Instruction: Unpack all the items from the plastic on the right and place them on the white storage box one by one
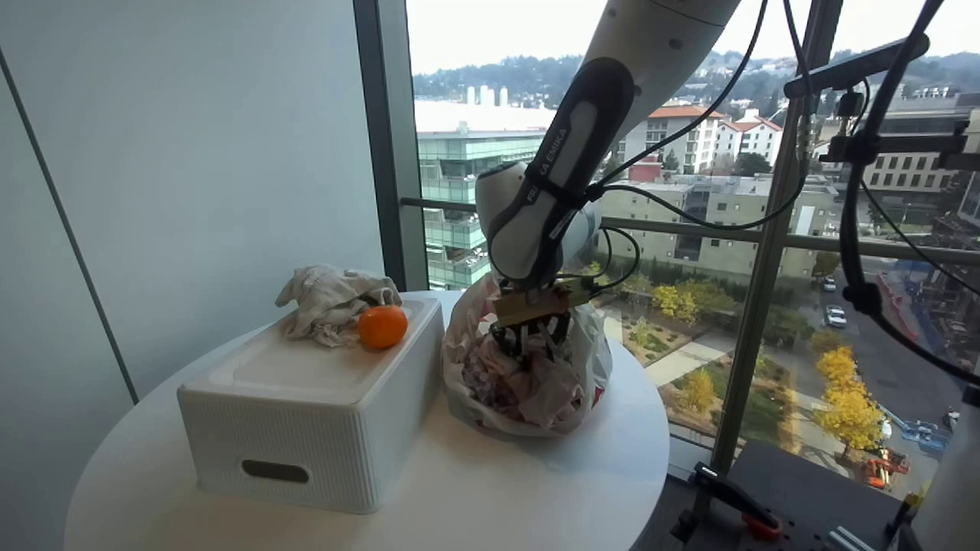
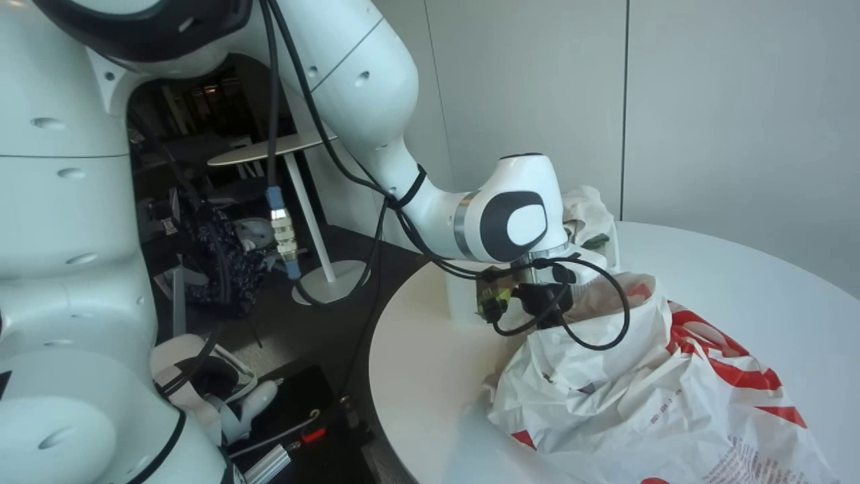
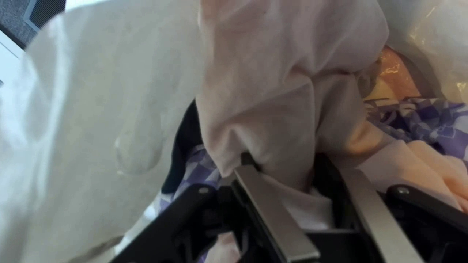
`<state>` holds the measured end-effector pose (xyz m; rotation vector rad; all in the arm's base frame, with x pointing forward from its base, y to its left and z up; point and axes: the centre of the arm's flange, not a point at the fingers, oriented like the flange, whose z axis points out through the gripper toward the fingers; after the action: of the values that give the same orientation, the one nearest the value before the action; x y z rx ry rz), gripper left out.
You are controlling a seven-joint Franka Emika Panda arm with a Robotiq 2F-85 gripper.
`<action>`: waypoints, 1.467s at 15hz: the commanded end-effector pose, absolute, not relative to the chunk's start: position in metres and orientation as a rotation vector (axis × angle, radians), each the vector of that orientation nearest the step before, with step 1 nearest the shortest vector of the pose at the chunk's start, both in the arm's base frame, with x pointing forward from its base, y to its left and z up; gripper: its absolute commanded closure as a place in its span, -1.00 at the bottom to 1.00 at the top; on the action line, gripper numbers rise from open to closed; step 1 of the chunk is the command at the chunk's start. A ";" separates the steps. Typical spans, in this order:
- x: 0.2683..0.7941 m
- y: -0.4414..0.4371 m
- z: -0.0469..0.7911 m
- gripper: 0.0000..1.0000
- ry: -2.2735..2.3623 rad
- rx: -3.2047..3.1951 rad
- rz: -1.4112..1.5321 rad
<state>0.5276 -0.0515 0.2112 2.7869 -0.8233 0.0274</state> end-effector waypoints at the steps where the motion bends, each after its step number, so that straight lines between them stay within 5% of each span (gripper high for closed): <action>1: 0.531 -0.053 0.213 0.68 -0.894 2.791 0.027; 4: 0.527 -0.051 0.226 0.83 -0.958 2.804 -0.004; 14: 0.490 0.031 0.395 0.83 -0.912 2.892 -0.169; 22: 0.508 0.178 0.521 0.74 -0.439 2.824 0.251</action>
<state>0.4730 0.1281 0.4910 2.8862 -0.5804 0.1496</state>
